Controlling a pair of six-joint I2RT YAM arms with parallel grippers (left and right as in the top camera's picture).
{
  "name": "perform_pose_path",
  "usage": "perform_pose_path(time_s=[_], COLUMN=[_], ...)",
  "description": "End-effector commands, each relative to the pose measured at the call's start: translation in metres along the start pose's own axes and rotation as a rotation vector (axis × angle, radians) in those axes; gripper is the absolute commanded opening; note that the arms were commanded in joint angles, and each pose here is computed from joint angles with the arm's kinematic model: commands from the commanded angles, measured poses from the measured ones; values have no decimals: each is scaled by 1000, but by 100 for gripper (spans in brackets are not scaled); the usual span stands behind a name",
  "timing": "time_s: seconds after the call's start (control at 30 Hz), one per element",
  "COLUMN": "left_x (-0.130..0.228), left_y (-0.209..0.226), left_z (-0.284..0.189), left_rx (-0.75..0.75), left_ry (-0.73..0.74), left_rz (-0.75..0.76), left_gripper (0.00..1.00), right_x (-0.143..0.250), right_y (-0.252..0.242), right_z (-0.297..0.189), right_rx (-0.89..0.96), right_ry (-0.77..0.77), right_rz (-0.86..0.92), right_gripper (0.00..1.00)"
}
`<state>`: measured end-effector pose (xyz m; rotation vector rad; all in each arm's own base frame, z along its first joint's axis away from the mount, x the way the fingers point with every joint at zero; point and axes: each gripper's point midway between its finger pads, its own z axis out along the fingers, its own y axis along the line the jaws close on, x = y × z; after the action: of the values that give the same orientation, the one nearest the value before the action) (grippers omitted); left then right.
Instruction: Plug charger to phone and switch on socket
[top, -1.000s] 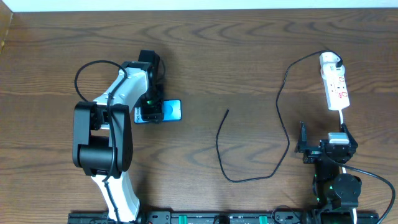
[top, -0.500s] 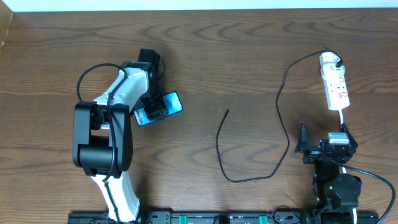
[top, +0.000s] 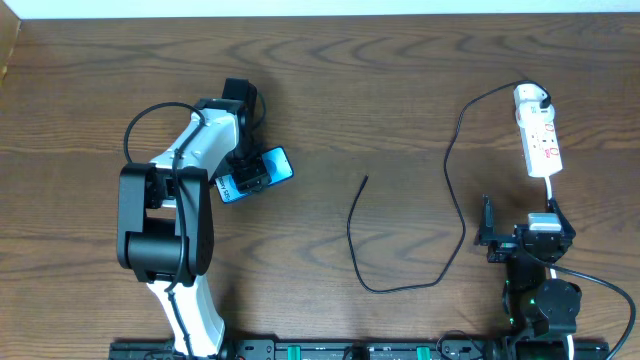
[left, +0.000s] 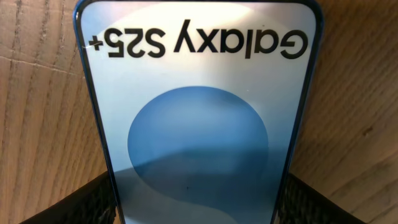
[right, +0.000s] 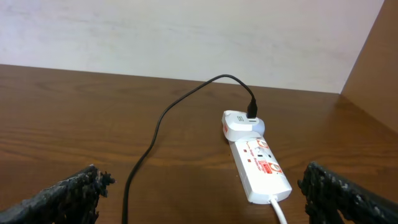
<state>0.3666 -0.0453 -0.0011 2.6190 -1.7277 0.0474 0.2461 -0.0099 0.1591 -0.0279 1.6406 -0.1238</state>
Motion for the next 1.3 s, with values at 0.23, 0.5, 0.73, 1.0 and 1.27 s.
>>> perform_pose_path(time_s=[0.23,0.5,0.73,1.0,1.27], left_x=[-9,-8,-3,-6,-14], left_y=[0,1,-9,-21,-24], left_z=[7,7,2,-20,-52], left_rx=[-2,-4,41,122,193], left_ry=[-47,-43,-17,-34,-52], left_rz=[-56,-56,-37,5,4], left_gripper=[90,90,92,92,92], right_x=[1,1,1,1,1], right_y=[0,0,0,0,0], right_z=[0,0,0,0,0], right_rx=[0,0,0,0,0], right_ry=[0,0,0,0,0], right_rz=[-13,-13,-13,-13,-13], right_gripper=[99,99,99,99,99])
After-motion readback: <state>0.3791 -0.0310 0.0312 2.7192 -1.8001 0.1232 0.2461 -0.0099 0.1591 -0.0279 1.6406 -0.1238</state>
